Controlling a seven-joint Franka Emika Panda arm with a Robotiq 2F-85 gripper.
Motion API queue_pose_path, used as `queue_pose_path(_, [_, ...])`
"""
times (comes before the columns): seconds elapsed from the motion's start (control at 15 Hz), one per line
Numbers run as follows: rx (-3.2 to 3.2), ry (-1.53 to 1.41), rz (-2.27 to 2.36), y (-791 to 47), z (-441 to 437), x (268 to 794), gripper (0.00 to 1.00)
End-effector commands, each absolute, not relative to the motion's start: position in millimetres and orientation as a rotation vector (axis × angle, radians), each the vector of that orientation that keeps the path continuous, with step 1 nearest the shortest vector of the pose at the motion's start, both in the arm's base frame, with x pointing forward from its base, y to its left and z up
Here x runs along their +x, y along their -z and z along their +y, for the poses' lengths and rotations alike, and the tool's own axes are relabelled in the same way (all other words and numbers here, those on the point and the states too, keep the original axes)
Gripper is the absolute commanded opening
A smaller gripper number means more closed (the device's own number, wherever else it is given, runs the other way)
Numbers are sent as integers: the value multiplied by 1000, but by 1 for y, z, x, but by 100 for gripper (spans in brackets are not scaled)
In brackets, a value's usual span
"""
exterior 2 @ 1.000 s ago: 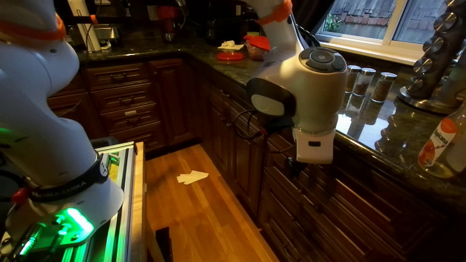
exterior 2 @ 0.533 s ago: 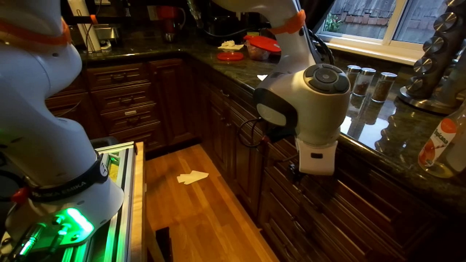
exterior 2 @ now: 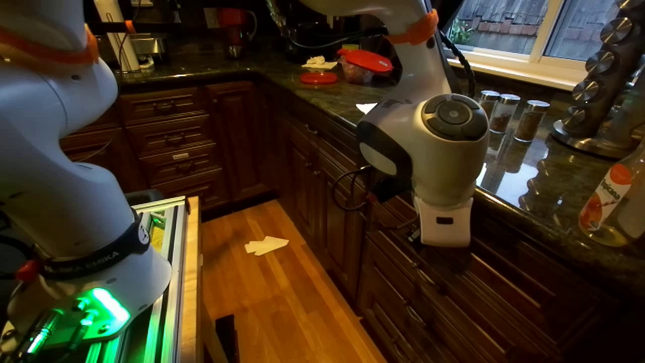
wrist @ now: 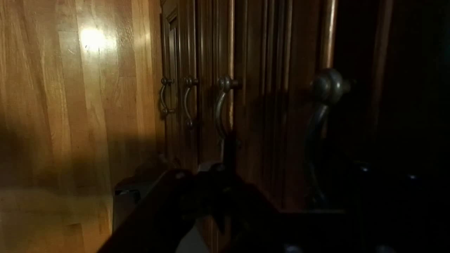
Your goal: Open the top right drawer
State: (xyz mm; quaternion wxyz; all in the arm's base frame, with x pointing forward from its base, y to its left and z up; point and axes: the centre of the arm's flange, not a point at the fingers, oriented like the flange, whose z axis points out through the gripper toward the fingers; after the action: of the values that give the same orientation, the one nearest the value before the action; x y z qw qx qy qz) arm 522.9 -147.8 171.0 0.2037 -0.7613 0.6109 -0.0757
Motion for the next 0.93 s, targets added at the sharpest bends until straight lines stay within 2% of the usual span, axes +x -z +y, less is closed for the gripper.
queue_pose_path(0.0, [-2157,206,1703,-165,-148,510,33])
queue_pose_path(0.2, [-2165,210,1716,-181,-145,503,10])
queue_pose_path(0.27, [-2167,210,1718,-186,-143,500,7])
queue_pose_path(0.33, [-2170,209,1719,-189,-142,497,7])
queue_pose_path(0.53, [-2162,216,1716,-198,-138,488,0])
queue_pose_path(0.87, [-2130,205,1745,-200,-144,449,0])
